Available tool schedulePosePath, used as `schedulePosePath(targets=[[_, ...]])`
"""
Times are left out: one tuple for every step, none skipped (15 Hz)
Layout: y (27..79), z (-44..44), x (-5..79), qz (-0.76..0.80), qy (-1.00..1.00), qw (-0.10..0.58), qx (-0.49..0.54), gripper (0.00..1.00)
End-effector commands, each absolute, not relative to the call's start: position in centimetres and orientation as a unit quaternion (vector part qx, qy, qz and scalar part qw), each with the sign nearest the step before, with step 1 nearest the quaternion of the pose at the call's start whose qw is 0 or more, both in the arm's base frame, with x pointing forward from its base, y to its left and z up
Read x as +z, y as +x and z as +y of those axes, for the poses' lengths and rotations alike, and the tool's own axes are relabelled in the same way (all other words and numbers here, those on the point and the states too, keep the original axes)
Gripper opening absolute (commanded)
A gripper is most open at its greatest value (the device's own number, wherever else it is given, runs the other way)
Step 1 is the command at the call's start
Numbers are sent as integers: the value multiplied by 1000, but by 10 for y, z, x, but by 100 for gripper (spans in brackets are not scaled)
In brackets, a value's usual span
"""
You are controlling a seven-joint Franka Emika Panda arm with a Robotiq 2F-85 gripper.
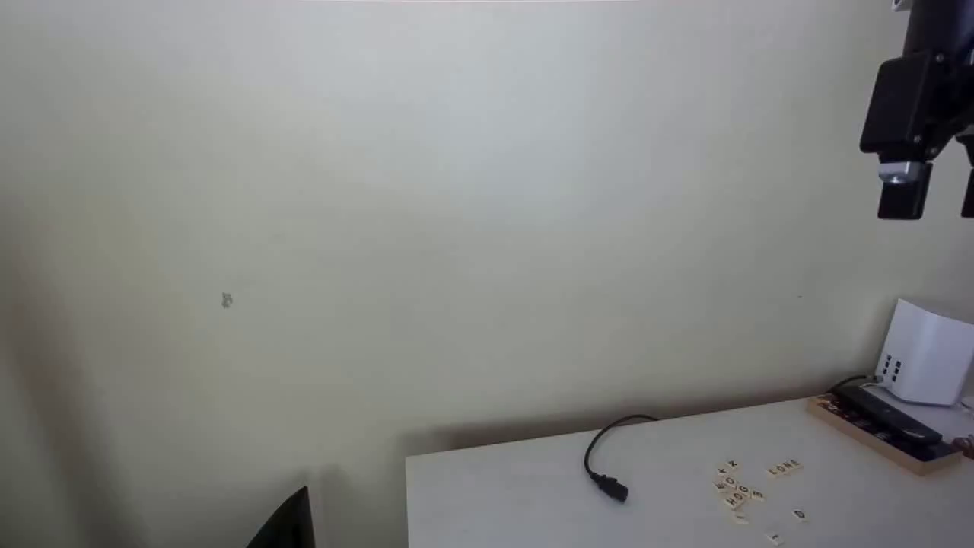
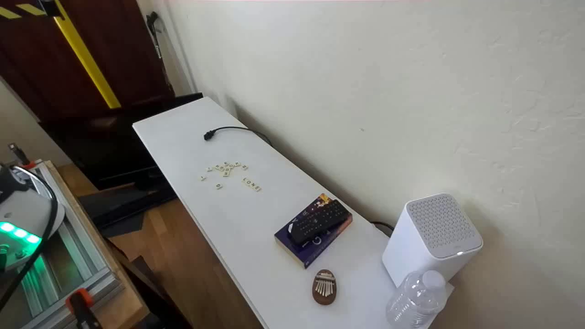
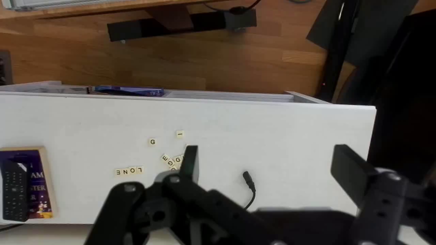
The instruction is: Spell the word 'Line'.
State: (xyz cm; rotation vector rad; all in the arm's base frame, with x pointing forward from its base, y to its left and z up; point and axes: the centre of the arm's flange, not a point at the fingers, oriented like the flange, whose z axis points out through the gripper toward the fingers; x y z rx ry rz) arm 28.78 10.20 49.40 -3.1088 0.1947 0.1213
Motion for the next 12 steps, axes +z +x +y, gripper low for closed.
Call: schedulePosePath(targets=[[288, 102, 494, 62, -997, 12, 39, 100], [288, 102, 494, 62, -997, 12, 39, 100], [288, 102, 494, 62, -997, 12, 39, 100], [288, 102, 494, 62, -997, 12, 39, 100], [288, 102, 494, 62, -997, 12, 39, 100], [288, 102, 494, 62, -997, 12, 39, 100], [286, 106, 483, 64, -997, 3, 47, 100], [291, 106, 468, 75, -996, -5, 56, 100], [296, 105, 456, 79, -994, -5, 70, 100], [300, 101, 443, 86, -993, -11, 79, 100], [303, 94, 432, 90, -992, -9, 86, 100], [307, 87, 421, 100, -991, -8, 91, 100]])
